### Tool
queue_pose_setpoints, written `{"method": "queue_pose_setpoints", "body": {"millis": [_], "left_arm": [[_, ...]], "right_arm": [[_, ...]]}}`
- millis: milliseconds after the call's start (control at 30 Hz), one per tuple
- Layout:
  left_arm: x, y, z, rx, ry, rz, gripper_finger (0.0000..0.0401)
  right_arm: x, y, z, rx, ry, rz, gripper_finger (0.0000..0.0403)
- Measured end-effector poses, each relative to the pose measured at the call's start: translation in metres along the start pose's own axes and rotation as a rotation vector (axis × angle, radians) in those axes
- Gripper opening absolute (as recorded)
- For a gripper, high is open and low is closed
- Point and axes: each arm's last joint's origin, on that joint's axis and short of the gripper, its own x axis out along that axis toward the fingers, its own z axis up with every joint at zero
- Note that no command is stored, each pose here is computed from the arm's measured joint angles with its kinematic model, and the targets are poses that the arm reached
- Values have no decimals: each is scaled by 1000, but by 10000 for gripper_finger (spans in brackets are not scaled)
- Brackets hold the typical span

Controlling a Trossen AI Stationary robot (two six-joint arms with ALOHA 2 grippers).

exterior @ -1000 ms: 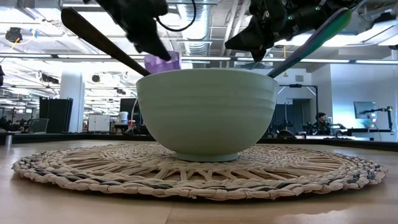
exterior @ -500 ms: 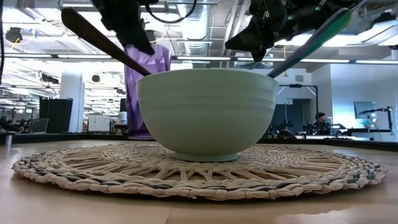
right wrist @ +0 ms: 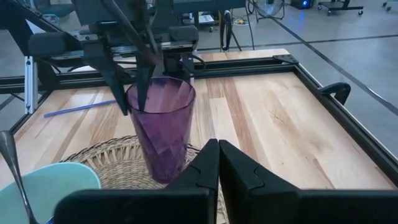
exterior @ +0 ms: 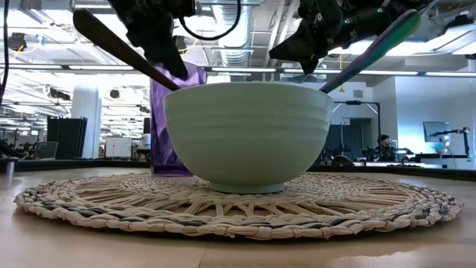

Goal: Pick & Place Utensil
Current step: Put the violet glass on the woven mat to the top left of the light green bowl, then put the violet straw into the violet glass on the woven mat

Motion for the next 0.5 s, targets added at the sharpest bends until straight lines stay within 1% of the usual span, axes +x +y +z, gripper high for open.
{"method": "queue_pose_setpoints", "body": {"millis": [167, 267, 500], "left_arm": [[-4, -8, 6, 4, -76, -34, 99], [-12, -10, 9, 10, -104, -48, 101], [-35, -14, 22, 2, -223, -88, 102]], "right_arm": [[0, 0, 0, 0, -1, 0, 3], [0, 0, 0, 0, -1, 0, 3], [0, 0, 0, -1, -1, 0, 3]]}}
